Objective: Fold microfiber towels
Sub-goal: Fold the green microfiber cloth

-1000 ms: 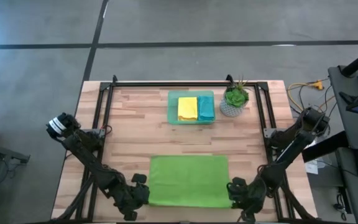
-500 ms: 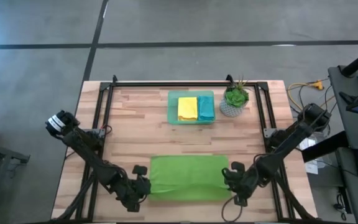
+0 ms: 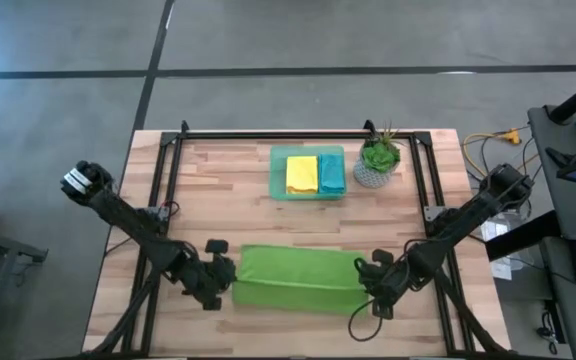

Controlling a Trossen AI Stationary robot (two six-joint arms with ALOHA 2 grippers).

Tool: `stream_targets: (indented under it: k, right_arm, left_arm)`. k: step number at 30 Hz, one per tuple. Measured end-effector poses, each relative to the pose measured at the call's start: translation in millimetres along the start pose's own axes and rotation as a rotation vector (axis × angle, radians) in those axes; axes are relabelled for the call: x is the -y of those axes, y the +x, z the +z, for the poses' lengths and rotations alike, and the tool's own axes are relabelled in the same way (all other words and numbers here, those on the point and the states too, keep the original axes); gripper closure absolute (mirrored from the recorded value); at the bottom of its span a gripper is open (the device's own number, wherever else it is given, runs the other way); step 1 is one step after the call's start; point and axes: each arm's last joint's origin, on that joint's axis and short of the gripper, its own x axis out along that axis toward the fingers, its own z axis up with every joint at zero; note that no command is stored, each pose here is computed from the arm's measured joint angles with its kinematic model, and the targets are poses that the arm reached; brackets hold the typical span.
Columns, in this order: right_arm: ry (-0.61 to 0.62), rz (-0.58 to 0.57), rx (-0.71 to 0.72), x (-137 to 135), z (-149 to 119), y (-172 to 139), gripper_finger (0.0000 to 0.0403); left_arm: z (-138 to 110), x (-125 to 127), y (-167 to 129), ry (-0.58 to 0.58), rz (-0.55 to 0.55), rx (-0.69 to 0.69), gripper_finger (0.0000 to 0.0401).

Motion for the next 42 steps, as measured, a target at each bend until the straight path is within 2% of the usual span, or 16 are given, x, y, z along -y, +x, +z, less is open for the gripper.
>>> stream_targets:
  k: [4,12,18,25,35,42]
  right_arm:
    - [0.03,-0.012,0.005,9.2,-0.2,-1.0,0.0394]
    - [0.071,-0.023,0.04,29.6,10.1,-7.9,0.0394]
    - [0.101,-0.044,0.051,44.7,15.8,-9.9,0.0394]
    - [0.099,-0.048,0.028,49.7,14.1,-8.4,0.0394]
    - [0.148,-0.087,0.009,61.1,9.0,-1.5,0.0394]
    - [0.179,-0.105,0.011,69.5,11.5,0.4,0.0394]
  left_arm:
    - [-2.6,-18.0,-2.5,-0.036,0.02,0.009,0.0401]
    - [-2.1,-38.9,-1.1,-0.016,0.023,0.016,0.0401]
    - [3.6,-47.2,6.5,-0.016,0.027,0.021,0.0401]
    - [9.6,-57.8,11.0,-0.044,0.051,0.033,0.0401]
    - [9.6,-70.5,20.7,-0.081,0.096,0.008,0.0401]
    - [8.0,-73.3,33.4,-0.064,0.122,-0.026,0.0401]
